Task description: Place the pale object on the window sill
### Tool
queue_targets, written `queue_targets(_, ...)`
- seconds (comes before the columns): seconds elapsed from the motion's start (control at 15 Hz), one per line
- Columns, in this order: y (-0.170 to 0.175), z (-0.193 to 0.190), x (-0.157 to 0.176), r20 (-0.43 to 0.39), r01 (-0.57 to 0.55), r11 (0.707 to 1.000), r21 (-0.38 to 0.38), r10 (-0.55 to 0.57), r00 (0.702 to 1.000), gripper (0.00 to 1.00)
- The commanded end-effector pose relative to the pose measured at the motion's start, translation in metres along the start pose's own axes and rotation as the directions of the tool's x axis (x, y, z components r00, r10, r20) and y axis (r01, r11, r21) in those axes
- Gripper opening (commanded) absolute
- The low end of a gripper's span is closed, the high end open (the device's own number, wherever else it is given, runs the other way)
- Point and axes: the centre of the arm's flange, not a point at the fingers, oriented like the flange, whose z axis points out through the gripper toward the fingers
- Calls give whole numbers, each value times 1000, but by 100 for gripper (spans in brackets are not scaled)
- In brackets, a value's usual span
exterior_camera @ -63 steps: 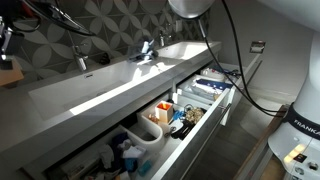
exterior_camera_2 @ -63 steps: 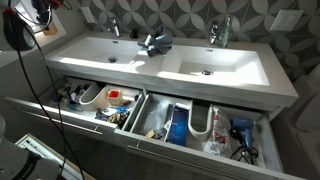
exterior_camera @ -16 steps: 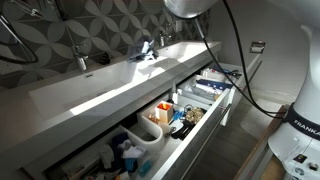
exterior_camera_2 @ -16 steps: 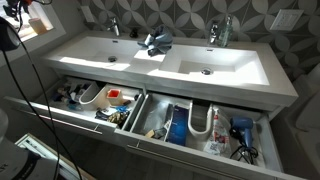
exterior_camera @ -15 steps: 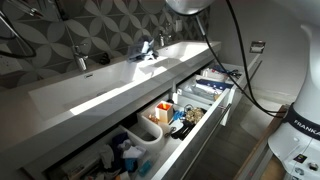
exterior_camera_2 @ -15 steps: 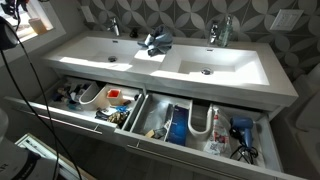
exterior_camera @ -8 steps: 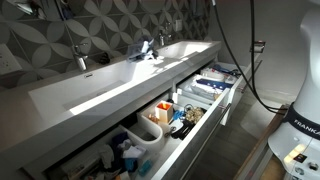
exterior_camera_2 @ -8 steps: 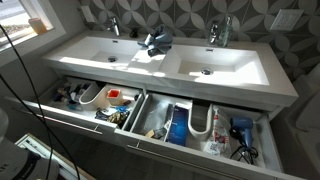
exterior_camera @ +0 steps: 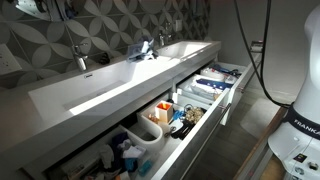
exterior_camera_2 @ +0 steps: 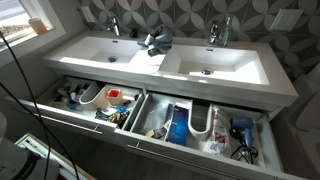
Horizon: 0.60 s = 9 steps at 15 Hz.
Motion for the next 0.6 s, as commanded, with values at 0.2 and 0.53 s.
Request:
queue_targets(0.2, 9, -24, -15, -50, 41, 999, 12, -41, 998, 100)
queue_targets(0.53, 8, -23, -13, -54, 56, 998, 20, -55, 997, 100)
